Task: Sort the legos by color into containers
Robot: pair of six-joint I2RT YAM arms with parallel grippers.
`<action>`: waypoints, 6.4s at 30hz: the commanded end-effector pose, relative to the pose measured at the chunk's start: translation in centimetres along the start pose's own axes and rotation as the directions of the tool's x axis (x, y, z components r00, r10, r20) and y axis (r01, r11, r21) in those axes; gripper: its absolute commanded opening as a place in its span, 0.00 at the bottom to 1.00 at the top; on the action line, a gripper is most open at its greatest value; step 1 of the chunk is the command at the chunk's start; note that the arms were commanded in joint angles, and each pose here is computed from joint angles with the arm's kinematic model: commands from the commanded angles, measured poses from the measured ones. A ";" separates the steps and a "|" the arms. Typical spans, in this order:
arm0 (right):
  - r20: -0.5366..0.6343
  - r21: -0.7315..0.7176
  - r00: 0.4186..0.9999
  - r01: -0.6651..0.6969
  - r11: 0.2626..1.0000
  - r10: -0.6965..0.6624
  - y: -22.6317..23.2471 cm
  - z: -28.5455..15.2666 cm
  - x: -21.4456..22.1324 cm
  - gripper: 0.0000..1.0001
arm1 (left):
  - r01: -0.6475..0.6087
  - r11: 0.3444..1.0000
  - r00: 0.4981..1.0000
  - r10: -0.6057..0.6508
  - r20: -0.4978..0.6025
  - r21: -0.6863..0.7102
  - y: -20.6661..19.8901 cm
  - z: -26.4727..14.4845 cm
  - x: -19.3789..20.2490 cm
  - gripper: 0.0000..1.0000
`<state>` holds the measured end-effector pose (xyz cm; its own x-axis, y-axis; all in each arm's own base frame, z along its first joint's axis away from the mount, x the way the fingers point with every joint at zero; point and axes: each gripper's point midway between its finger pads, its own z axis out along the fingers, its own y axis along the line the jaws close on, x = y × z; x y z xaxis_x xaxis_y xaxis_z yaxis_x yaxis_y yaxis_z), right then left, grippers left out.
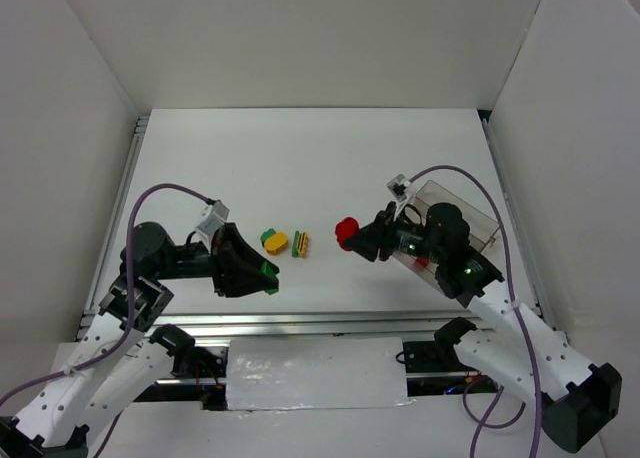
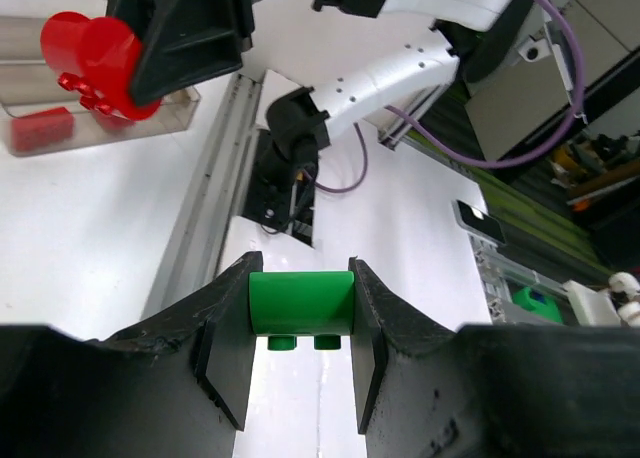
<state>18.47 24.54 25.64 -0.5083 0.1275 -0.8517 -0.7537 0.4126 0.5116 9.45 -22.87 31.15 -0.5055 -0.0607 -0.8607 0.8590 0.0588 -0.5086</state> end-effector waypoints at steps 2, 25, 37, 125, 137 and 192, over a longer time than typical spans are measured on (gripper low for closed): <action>0.023 0.597 0.995 -0.092 0.797 0.098 -10.9 -4.0 -0.5 0.00 | -0.040 0.995 0.999 0.041 0.008 -0.093 1.3 0.1 -1.2 0.00; 0.033 0.981 0.957 -0.086 0.173 0.288 -24.1 -11.1 5.7 0.49 | 0.146 0.919 0.984 -0.174 -0.043 -0.366 8.1 0.1 1.4 0.00; 0.051 0.864 0.968 -0.167 0.476 0.247 -19.1 -7.9 2.4 0.79 | 0.169 0.904 0.983 -0.185 -0.002 -0.392 8.6 0.3 0.4 0.00; 0.306 0.894 0.878 -0.398 0.207 0.368 -26.7 -11.1 0.9 0.45 | 0.306 0.179 0.945 -0.175 0.276 -0.935 16.4 -12.2 2.4 1.00; 0.261 0.865 0.886 -0.391 0.316 0.383 -25.3 -9.7 0.2 0.81 | 0.315 0.149 0.936 -0.212 0.281 -0.937 17.5 -11.9 3.6 0.99; -0.112 0.459 0.945 -0.225 0.859 0.307 -6.0 5.8 5.5 1.00 | 0.275 0.229 0.895 -0.417 0.161 -0.934 24.0 -5.5 14.9 0.00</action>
<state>23.06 25.62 13.91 -0.7835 0.1023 -0.6129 -0.2485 0.8524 0.4600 21.39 -13.58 2.94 -0.8280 -0.2889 -0.4807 -0.2009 0.9530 -0.2267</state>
